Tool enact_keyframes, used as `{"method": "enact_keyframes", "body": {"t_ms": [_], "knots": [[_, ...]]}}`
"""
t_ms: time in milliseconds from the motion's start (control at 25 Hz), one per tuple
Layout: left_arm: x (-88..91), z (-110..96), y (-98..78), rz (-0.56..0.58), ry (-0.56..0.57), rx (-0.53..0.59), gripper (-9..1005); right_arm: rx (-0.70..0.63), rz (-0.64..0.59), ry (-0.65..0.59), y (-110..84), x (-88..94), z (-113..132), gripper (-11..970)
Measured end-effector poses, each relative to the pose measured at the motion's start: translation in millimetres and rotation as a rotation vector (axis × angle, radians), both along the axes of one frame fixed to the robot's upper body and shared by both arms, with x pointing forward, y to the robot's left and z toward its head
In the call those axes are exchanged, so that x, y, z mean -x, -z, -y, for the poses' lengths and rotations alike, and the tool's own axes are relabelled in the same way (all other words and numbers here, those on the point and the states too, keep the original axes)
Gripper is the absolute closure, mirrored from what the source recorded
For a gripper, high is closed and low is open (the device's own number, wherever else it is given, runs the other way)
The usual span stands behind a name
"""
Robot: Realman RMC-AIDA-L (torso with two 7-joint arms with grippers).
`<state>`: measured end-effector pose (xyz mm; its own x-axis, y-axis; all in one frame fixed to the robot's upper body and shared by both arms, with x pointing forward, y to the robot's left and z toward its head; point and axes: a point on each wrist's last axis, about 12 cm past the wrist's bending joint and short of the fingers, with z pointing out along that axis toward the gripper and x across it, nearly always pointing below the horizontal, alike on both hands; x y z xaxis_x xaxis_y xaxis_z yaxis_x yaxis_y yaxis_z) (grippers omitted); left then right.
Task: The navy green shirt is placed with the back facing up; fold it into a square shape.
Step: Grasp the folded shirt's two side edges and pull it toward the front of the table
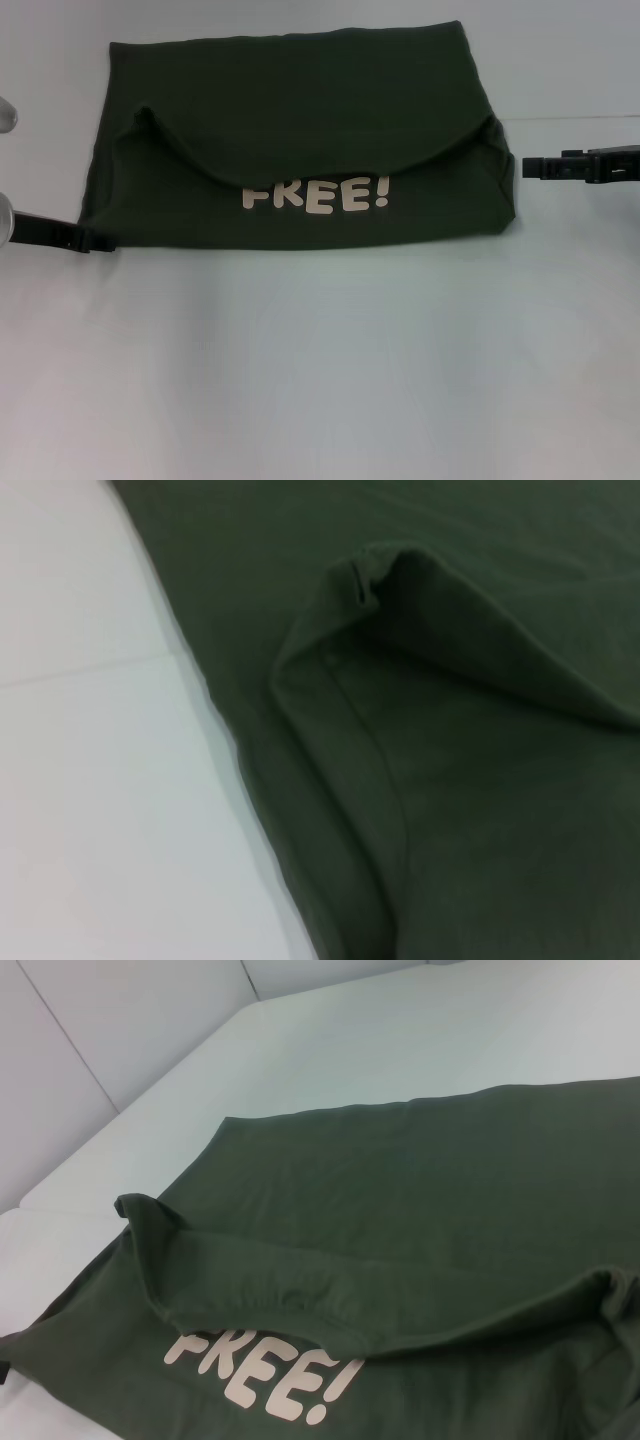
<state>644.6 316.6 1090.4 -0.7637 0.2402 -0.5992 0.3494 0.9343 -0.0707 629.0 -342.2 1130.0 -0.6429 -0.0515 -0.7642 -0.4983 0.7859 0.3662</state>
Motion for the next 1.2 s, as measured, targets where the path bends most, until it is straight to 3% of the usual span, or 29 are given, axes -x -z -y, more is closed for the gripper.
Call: {"method": "enact_keyframes", "body": {"t_ms": [400, 600, 800, 1200], "knots": [[-1.7, 1, 0.6, 0.017, -0.016, -0.001, 543, 0.0, -0.001, -0.002, 0.0, -0.1, 0, 58], [-2.0, 1, 0.3, 0.02, -0.023, 0.001, 786, -0.004, -0.003, -0.005, 0.4, -0.1, -2, 59], [-2.4, -2, -0.7, 0.02, -0.04, 0.009, 907, -0.004, -0.004, -0.003, 1.0, -0.2, -2, 60], [0.1, 0, 2.6, 0.009, -0.044, 0.019, 929, 0.011, -0.088, -0.005, -2.2, -5.4, -11, 62]]}}
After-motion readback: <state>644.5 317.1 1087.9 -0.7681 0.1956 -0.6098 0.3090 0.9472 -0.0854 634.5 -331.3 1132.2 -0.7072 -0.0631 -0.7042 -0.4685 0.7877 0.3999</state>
